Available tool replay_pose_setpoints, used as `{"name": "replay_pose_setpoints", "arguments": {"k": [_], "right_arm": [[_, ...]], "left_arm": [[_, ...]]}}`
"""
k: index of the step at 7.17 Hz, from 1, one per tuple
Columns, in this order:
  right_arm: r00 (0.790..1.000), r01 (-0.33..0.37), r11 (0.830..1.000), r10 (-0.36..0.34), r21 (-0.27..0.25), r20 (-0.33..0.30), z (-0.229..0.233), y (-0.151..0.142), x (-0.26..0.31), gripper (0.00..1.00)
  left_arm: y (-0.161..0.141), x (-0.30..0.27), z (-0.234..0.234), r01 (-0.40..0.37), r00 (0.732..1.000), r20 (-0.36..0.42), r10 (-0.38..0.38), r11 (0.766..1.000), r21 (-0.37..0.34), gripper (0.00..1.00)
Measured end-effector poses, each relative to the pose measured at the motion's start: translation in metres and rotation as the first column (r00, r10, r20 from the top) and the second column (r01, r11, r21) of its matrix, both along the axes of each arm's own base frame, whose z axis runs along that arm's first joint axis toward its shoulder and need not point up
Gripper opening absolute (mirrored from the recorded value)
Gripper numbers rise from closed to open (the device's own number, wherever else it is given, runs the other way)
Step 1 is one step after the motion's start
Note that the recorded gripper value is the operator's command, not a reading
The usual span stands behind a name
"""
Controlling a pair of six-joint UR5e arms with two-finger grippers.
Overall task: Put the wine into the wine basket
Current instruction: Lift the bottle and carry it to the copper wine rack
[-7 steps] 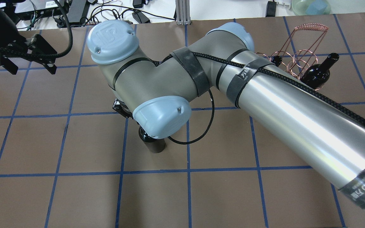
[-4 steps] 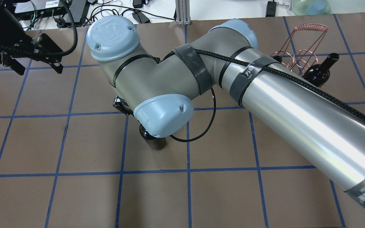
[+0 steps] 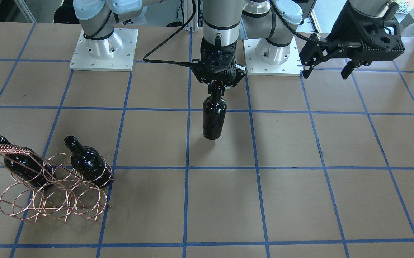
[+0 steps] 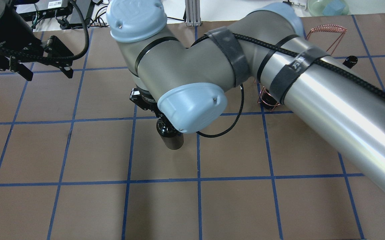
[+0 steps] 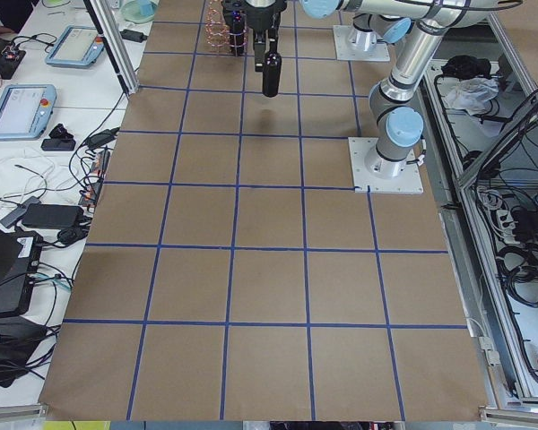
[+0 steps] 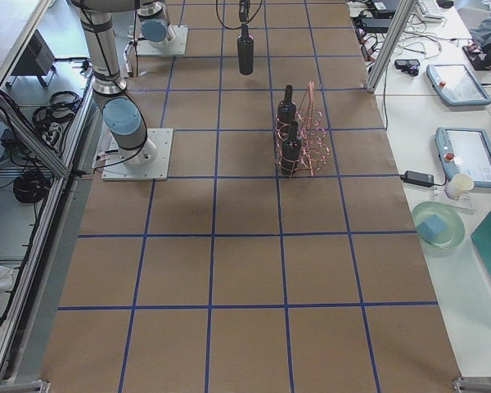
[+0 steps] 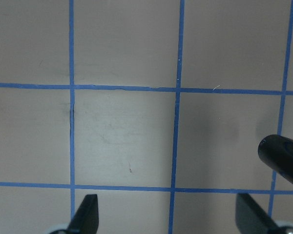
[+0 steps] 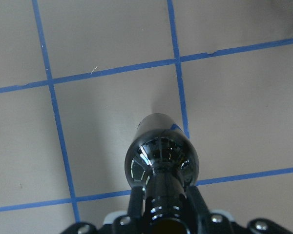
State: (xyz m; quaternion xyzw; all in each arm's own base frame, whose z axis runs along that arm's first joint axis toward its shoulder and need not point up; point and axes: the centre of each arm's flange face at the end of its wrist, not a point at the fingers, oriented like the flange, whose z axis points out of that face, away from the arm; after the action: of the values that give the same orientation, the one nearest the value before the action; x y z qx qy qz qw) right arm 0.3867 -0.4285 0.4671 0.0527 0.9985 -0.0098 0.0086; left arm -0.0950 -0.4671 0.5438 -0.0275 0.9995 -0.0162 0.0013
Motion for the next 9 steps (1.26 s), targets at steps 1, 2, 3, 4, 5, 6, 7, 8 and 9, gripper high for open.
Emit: {"name": "replay_pose_setpoints", "arguments": {"k": [1,2,3,4,5,6,7,8,9], "right_arm": [[0.996,-0.074,0.997,0.075,0.025,-0.048,0.019,-0.004,-0.043,0.0],[0.986,-0.141,0.989,0.145,0.053,-0.077,0.037,-0.007,-0.089,0.0],[0.98,-0.173,0.983,0.178,0.062,-0.086,0.051,-0.014,-0.131,0.0],[0.974,-0.203,0.977,0.208,0.067,-0.088,0.059,-0.026,-0.172,0.0],[0.969,-0.223,0.972,0.228,0.07,-0.092,0.064,-0.038,-0.211,0.0],[0.966,-0.236,0.969,0.242,0.069,-0.094,0.068,-0.048,-0.248,0.0],[0.968,-0.229,0.971,0.234,0.062,-0.092,0.073,-0.055,-0.281,0.0],[0.973,-0.208,0.977,0.212,0.045,-0.09,0.082,-0.06,-0.309,0.0],[0.978,-0.189,0.982,0.19,0.02,-0.088,0.093,-0.065,-0.327,0.0]], "left_arm": [[0.004,-0.017,-0.001,-0.012,1.0,0.001,0.012,1.0,0.001,1.0],[0.008,-0.029,-0.002,-0.022,1.0,0.0,0.022,1.0,0.0,1.0],[0.01,-0.036,-0.003,-0.031,1.0,-0.001,0.031,1.0,-0.001,1.0],[0.011,-0.04,-0.003,-0.043,0.999,-0.003,0.043,0.999,-0.001,1.0],[0.013,-0.044,-0.003,-0.046,0.999,-0.002,0.046,0.999,-0.003,1.0],[0.014,-0.047,-0.003,-0.043,0.999,0.0,0.043,0.999,-0.003,1.0],[0.015,-0.048,-0.003,-0.04,0.999,-0.001,0.04,0.999,-0.003,1.0],[0.015,-0.049,-0.003,-0.038,0.999,-0.002,0.038,0.999,-0.002,1.0],[0.015,-0.05,-0.004,-0.037,0.999,-0.002,0.037,0.999,-0.001,1.0]]}}
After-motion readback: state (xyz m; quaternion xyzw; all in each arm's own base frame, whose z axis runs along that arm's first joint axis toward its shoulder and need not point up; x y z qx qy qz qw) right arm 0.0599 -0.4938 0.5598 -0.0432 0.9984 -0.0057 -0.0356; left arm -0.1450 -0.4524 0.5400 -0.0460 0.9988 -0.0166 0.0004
